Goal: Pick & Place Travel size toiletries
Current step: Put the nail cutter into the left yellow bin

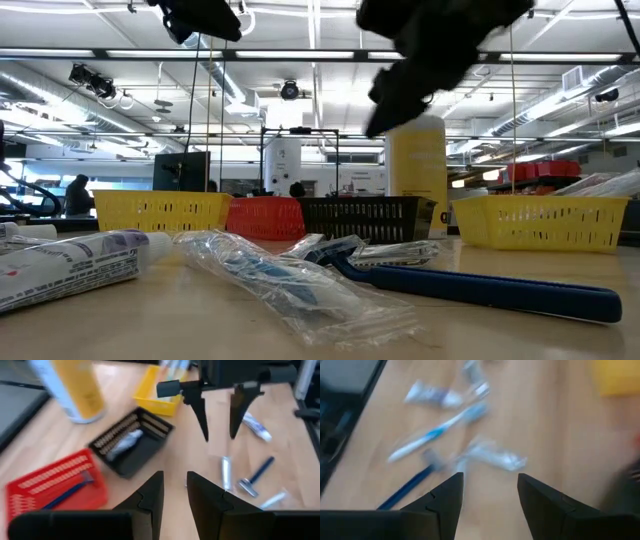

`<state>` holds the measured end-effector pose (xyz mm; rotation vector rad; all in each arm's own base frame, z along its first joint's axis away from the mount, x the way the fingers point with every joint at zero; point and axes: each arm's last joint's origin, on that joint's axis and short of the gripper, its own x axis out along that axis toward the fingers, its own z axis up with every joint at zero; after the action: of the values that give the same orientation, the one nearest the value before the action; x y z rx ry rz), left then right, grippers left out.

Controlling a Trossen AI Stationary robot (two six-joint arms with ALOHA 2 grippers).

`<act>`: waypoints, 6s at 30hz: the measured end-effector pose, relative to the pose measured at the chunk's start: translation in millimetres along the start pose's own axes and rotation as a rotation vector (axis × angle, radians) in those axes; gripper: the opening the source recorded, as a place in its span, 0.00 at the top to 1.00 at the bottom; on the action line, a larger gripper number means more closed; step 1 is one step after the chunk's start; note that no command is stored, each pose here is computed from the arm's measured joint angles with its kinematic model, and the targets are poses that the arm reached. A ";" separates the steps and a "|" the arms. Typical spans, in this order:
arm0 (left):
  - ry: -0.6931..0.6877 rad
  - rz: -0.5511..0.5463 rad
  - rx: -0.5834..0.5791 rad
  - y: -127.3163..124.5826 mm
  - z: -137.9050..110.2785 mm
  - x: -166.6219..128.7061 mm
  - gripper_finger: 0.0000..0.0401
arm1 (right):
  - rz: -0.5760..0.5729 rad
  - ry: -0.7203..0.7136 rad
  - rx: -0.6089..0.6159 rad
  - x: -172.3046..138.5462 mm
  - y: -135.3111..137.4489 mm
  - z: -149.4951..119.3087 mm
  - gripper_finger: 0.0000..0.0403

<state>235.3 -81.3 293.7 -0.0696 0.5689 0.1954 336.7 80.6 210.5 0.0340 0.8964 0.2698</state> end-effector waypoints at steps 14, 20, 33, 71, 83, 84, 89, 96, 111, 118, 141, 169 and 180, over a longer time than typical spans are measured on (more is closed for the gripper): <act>0.093 -0.091 0.145 -42.3 -25.5 51.7 0.77 | -0.061 0.033 0.073 21.7 41.5 -43.8 0.46; 0.093 -0.094 0.118 -39.7 -23.7 50.7 0.77 | -0.033 -0.046 0.070 28.4 42.2 -53.6 0.49; 0.097 -0.080 0.206 -38.7 -24.6 50.7 0.77 | -0.012 -0.132 0.051 36.2 37.2 -77.8 0.51; 0.097 -0.071 0.220 -38.3 -24.8 50.7 0.77 | -0.028 -0.110 0.145 75.8 18.3 -86.2 0.63; 0.096 -0.071 0.224 -38.3 -24.8 50.7 0.77 | -0.023 -0.111 0.090 75.7 18.6 -86.0 0.79; 0.096 -0.071 0.223 -38.3 -24.8 50.7 0.77 | -0.022 -0.112 0.093 75.7 18.5 -86.0 0.79; 0.094 -0.071 0.217 -38.4 -24.6 50.7 0.77 | -0.019 -0.129 0.104 71.6 19.4 -82.7 0.80; 0.095 -0.069 0.163 -38.5 -24.3 50.7 0.77 | -0.026 -0.155 0.104 70.6 19.5 -80.2 0.83; 0.203 -0.090 -0.120 -46.4 -45.6 100.4 0.70 | -0.020 -0.202 0.104 69.5 20.8 -70.4 0.84; 0.205 -0.197 -0.149 -51.7 -51.7 125.6 0.54 | -0.062 -0.249 0.079 67.6 20.8 -56.1 0.84; 0.213 -0.194 -0.052 -49.2 -55.9 132.5 0.54 | -0.112 -0.428 0.116 61.2 4.9 -36.5 0.84; 0.402 0.104 -0.124 4.1 -47.0 90.8 0.85 | -0.194 -0.364 0.121 60.3 -25.4 -39.8 0.37; 0.573 0.375 -0.048 88.3 -36.2 46.1 0.85 | -0.147 -0.338 0.119 61.0 -25.4 -41.5 0.28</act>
<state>236.3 8.5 237.2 -0.0649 1.1490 0.5637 346.3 67.6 134.1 0.1198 0.5737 0.0690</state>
